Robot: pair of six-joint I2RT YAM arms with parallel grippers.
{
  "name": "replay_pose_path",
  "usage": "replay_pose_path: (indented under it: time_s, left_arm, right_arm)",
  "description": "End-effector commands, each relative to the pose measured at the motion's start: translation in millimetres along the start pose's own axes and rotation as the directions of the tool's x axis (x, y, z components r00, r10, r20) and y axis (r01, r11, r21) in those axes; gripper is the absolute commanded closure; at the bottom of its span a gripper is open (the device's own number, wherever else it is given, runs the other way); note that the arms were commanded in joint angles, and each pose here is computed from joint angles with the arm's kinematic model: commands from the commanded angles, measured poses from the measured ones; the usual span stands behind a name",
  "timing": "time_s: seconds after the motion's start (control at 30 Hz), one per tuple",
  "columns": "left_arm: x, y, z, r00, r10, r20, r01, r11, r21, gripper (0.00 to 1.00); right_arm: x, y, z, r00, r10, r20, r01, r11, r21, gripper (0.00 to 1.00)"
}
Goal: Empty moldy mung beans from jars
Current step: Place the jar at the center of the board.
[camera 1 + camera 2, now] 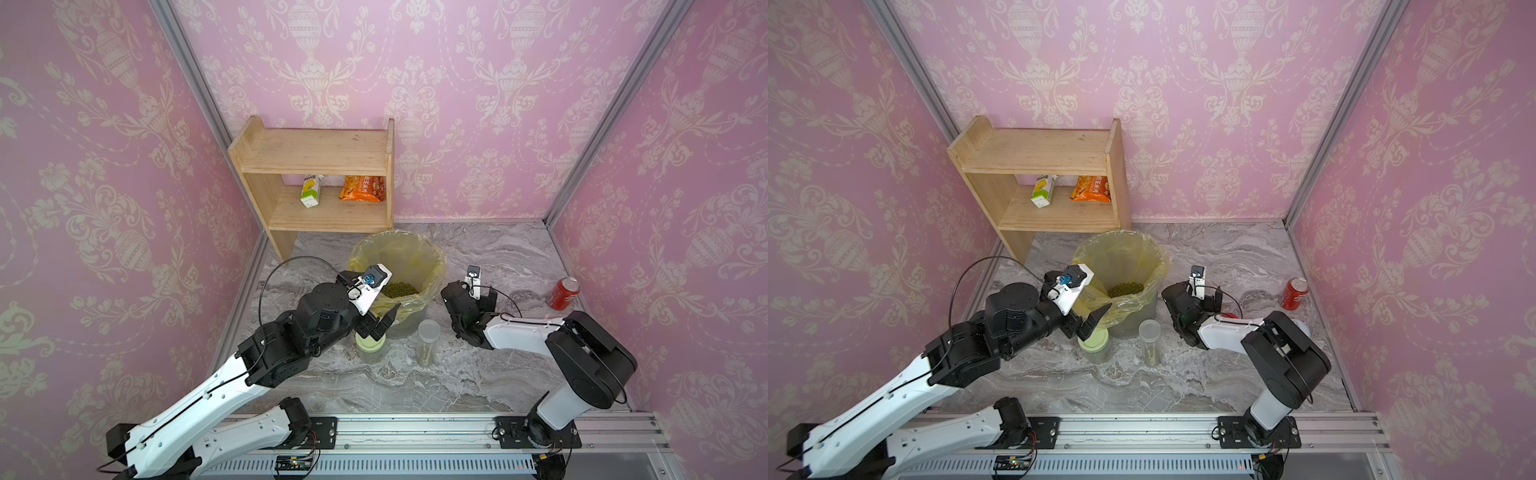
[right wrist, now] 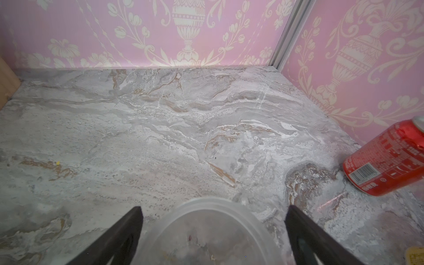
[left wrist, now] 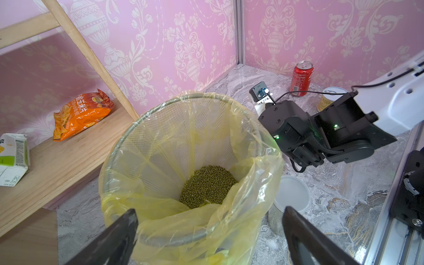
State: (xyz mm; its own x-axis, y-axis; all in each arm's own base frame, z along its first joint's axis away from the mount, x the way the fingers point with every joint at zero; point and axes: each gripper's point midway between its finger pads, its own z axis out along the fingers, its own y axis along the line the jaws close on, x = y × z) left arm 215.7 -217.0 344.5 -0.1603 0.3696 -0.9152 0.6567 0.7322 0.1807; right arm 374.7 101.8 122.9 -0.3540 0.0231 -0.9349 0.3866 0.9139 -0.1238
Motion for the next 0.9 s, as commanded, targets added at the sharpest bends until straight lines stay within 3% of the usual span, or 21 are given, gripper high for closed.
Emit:
replay_pose_path:
  time_s: [0.0,0.33,0.47,0.6,0.67,0.73,0.87]
  left_arm:
    - [-7.1,-1.4,1.1,1.0,0.01,0.024,-0.01,1.0,0.003,0.01]
    - [-4.6,-8.5,-3.0,0.999,-0.037,0.0,0.037,0.998,0.051,0.01]
    - [-5.2,-9.5,-10.7,0.998,-0.063,-0.01,0.064,0.996,0.069,0.01]
    - [0.7,-14.2,-11.7,0.996,-0.059,-0.066,0.065,0.993,0.096,0.01]
    - [4.0,-14.3,-12.1,0.995,-0.064,-0.079,0.071,0.993,0.095,0.01]
    - [8.2,-15.6,-12.3,0.994,-0.071,-0.087,0.079,0.992,0.1,0.01]
    - [6.2,-21.5,-13.2,0.993,-0.09,-0.083,0.1,0.985,0.138,0.01]
  right_arm:
    - [-0.4,-4.2,-9.0,0.999,0.02,-0.026,-0.021,1.0,-0.023,0.01]
    - [-36.3,11.1,-47.2,0.998,-0.051,-0.026,0.046,0.985,-0.167,0.03]
    - [-51.3,-0.3,-66.6,0.999,-0.004,-0.034,-0.005,0.97,-0.241,0.02]
    - [-72.5,-11.3,-99.9,0.998,0.045,-0.04,-0.057,0.918,-0.393,0.03]
    - [-83.3,-17.0,-119.3,0.998,0.054,-0.042,-0.068,0.877,-0.475,0.04]
    - [-93.5,-16.9,-144.9,0.996,0.068,-0.065,-0.093,0.802,-0.59,0.04]
    - [-110.5,10.5,-203.1,0.986,0.071,-0.153,-0.167,0.541,-0.825,0.06]
